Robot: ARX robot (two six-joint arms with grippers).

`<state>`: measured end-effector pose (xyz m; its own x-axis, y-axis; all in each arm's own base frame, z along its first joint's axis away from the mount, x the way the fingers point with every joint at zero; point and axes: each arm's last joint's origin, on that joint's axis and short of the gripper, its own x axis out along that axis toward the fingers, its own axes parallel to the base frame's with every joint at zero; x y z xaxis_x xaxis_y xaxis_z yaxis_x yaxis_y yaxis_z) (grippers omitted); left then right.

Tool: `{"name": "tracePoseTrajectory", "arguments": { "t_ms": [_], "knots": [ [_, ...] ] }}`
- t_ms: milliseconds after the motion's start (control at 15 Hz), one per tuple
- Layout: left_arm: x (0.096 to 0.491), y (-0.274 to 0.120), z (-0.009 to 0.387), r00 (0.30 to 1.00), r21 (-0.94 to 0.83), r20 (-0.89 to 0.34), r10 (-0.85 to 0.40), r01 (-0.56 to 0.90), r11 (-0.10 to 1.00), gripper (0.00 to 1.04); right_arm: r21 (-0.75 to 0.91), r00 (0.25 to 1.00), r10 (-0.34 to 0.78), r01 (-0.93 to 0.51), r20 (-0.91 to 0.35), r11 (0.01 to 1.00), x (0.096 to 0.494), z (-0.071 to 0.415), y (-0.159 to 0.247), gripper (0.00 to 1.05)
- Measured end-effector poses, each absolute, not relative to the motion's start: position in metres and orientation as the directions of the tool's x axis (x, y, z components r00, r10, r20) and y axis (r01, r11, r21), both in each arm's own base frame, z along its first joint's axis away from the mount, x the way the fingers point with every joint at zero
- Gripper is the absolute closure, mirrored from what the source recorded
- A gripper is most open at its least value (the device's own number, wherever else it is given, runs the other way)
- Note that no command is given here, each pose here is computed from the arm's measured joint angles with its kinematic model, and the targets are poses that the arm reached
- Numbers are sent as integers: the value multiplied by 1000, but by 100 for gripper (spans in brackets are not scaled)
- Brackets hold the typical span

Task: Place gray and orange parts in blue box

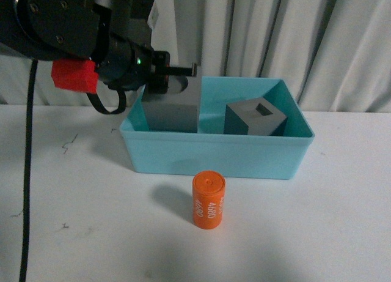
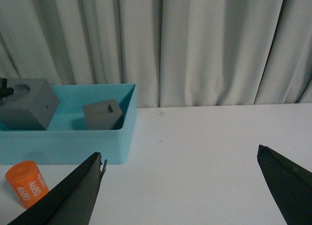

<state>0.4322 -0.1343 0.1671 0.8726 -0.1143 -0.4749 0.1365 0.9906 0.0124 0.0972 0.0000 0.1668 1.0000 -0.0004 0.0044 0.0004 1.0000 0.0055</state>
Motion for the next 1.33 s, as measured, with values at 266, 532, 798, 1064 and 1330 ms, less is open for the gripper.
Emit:
{"name": "tracePoseTrajectory", "arguments": {
  "t_ms": [266,532,798,1064,1330],
  "knots": [
    [438,-130,142,854,54,-514,-80,125,991,86,6,1000,0,0,4,1000,97,167,0,6],
    [442,-127,146,863,49,-499,-78,118,992,71,6,1000,0,0,4,1000,97,167,0,6],
    [430,-122,153,852,0,-511,-115,134,991,28,6,1000,0,0,4,1000,97,167,0,6],
    [372,-77,210,863,-170,-470,-186,119,978,7,6,1000,0,0,4,1000,97,167,0,6],
    [222,1,203,772,-326,-590,-235,38,945,7,6,1000,0,0,5,1000,97,167,0,6]
  ]
}}
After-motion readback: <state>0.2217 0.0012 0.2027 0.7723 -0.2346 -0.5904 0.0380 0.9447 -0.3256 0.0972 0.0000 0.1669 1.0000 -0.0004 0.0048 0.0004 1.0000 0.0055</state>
